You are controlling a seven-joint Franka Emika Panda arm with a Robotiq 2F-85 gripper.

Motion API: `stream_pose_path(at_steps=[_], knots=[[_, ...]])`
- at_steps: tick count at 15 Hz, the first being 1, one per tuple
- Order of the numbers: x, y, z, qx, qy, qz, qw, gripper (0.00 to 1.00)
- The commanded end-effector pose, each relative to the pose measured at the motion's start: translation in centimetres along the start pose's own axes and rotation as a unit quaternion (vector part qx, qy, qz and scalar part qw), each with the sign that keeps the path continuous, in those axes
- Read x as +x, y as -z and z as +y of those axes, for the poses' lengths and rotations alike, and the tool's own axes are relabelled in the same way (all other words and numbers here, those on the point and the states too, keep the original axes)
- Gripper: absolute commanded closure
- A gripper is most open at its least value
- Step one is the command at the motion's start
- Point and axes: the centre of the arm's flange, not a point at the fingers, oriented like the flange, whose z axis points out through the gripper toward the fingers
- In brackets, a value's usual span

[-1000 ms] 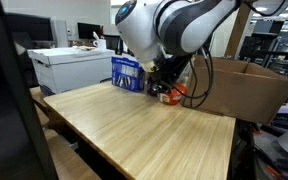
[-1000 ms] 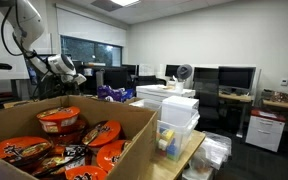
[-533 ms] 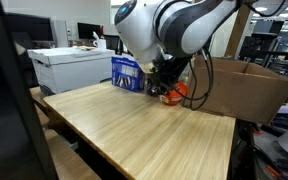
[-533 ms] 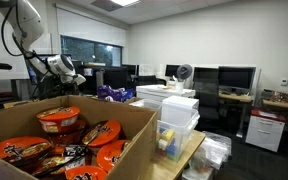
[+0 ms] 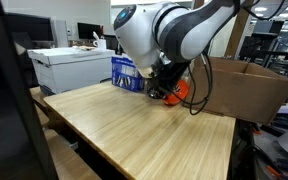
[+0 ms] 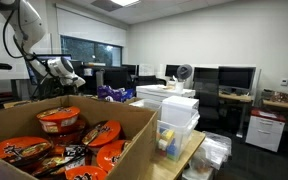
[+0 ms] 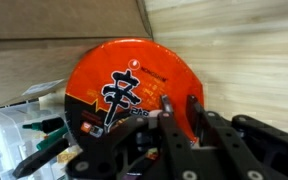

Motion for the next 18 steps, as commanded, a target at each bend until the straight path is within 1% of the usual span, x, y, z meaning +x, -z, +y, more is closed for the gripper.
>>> stream_pose_path(at_steps=[1,12,18], knots=[[0.1,-1.3,-1.3,0.005,0.003,-0.013,0.9999,0.96],[0.4,-3.1,-3.2,-0.014,0.012,-0.027,0.9994,0.96],[0.8,-3.6,-3.0,-0.008,0.0,-0.045,0.999,0.96]])
